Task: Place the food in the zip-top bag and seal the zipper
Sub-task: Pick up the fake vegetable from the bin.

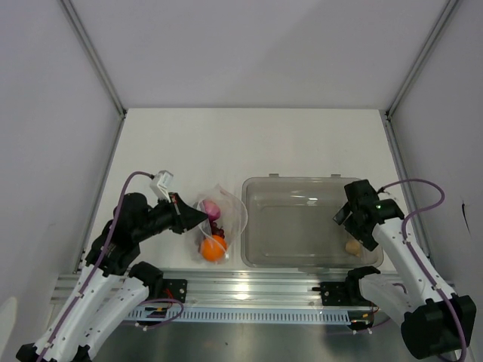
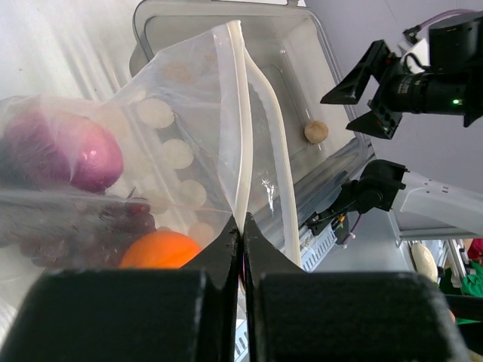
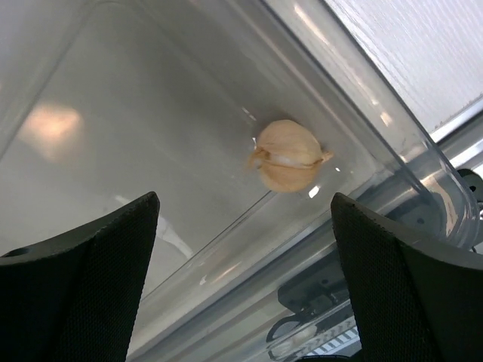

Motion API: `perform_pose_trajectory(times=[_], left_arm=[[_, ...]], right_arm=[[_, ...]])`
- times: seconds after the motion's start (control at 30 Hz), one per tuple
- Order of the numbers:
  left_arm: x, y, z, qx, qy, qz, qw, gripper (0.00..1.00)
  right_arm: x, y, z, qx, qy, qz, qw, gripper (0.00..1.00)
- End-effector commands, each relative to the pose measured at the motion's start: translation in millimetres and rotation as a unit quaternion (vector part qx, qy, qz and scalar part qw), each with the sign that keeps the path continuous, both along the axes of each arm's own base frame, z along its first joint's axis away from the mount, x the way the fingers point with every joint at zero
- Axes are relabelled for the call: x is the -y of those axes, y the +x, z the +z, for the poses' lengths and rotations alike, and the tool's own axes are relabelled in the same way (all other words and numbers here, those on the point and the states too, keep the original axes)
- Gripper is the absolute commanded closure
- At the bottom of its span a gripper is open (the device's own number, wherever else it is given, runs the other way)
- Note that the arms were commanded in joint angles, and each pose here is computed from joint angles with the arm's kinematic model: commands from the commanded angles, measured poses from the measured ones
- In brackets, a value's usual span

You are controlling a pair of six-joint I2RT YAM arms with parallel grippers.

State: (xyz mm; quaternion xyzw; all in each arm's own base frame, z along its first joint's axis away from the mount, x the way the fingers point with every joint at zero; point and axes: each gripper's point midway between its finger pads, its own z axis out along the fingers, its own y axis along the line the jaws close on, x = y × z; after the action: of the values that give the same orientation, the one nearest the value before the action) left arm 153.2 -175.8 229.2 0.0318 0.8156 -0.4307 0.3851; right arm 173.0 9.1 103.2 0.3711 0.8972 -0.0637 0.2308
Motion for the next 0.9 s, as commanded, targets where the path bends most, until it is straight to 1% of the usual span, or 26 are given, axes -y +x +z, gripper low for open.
perform_pose_trajectory(times=[0.0, 0.1, 0.2, 0.3, 0.43, 0.57, 0.73, 0.83, 0.87], left_arm=[[6.3, -2.6, 9.7, 0.017, -0.021, -0.017, 0.999, 0.99], [7.1, -3.6, 9.6, 0.016, -0.021, -0.021, 0.999, 0.99], [7.3, -4.0, 10.3, 0.016, -0.021, -0.023, 0.999, 0.99], [8.6, -4.5, 10.0, 0.015, -0.023, -0.027, 0.999, 0.99], [9.8, -4.5, 9.1, 0.010, -0.024, -0.029, 0.999, 0.99], [9.8, -4.8, 10.2, 0.010, -0.024, -0.030, 0.999, 0.99], [10.2, -4.6, 6.2, 0.004, -0.022, -0.030, 0.999, 1.00], [10.9, -4.7, 5.4, 0.002, -0.022, -0.032, 0.999, 0.99], [10.6, -4.7, 5.6, 0.003, -0.022, -0.032, 0.999, 0.99]], right_arm=[[6.7, -1.7, -14.6, -0.002, 0.004, -0.041, 0.999, 0.05], [8.0, -2.5, -24.8, -0.011, 0.004, -0.048, 0.999, 0.05], [12.1, -1.4, -25.9, -0.011, -0.004, -0.061, 0.998, 0.05], [10.0, 2.0, -30.5, -0.009, 0.003, -0.064, 0.998, 0.06], [9.1, 7.0, -45.2, -0.015, 0.004, -0.071, 0.997, 0.07], [12.4, 3.3, -59.6, -0.030, -0.003, -0.082, 0.996, 0.08], [21.2, 3.8, -68.2, -0.025, -0.013, -0.101, 0.994, 0.09], [24.0, 2.6, -70.9, -0.024, -0.018, -0.107, 0.994, 0.10], [25.9, 4.2, -70.2, -0.020, -0.020, -0.110, 0.994, 0.12]])
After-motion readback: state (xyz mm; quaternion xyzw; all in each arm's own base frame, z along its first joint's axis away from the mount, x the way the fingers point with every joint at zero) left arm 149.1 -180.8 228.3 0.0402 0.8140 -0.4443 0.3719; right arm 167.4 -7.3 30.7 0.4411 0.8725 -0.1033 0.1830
